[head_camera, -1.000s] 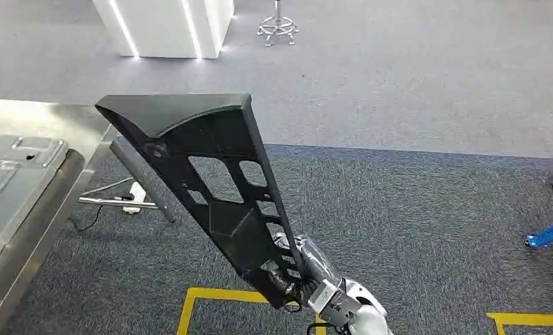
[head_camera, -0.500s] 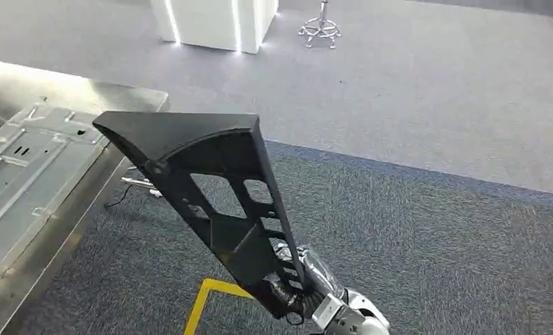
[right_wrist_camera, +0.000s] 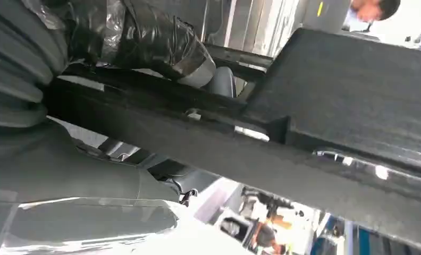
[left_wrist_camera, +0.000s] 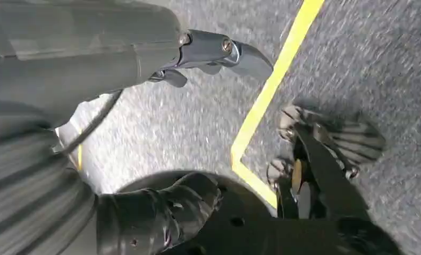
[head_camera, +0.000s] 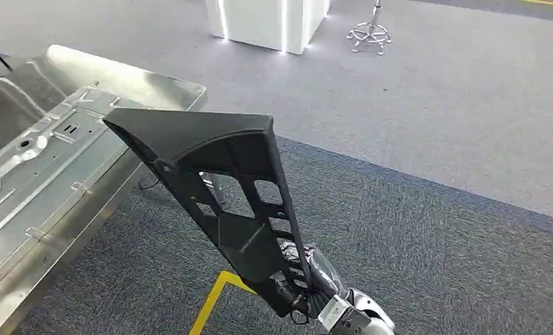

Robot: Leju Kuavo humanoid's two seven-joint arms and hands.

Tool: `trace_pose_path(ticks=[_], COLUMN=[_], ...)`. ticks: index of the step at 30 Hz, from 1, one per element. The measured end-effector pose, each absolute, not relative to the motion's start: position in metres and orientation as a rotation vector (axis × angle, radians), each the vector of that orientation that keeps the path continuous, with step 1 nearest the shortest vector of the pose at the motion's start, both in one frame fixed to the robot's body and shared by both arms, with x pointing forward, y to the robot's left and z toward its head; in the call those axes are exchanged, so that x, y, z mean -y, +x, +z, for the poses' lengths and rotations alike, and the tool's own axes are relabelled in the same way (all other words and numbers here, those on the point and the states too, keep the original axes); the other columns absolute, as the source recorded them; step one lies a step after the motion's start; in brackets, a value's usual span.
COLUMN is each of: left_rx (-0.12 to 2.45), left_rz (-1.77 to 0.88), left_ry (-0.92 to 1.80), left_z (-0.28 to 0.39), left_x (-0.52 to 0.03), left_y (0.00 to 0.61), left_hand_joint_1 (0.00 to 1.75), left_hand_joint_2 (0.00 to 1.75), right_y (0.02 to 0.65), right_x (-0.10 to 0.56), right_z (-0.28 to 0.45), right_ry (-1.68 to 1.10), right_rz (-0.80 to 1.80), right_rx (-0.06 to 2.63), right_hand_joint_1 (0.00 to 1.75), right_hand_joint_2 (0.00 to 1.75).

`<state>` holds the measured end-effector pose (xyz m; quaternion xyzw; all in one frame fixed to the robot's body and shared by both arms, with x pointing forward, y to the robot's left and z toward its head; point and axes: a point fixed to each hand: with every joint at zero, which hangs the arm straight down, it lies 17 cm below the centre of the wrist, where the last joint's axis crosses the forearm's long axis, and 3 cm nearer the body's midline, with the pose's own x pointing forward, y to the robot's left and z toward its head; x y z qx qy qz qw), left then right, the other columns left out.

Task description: Take the parts from the cabinet and place them on the table.

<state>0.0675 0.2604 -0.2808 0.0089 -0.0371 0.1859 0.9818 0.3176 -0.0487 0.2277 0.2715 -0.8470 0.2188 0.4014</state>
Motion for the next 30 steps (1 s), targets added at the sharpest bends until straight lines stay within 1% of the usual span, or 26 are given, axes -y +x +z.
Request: trace_pose_path(ticks=[30], left_rx=[0.085], left_rz=[0.377], left_ry=[0.035], left_z=[-0.280], left_x=[-0.270], left_y=[0.074], left_hand_joint_1=[0.00], left_hand_joint_2=[1.75], right_y=[0.323], right_x=[0.046], right_z=[0.237], right_ry=[0.687], right_rz=[0.576], right_rx=[2.165], right_hand_joint_1=[1.73], right_hand_joint_2=[1.75])
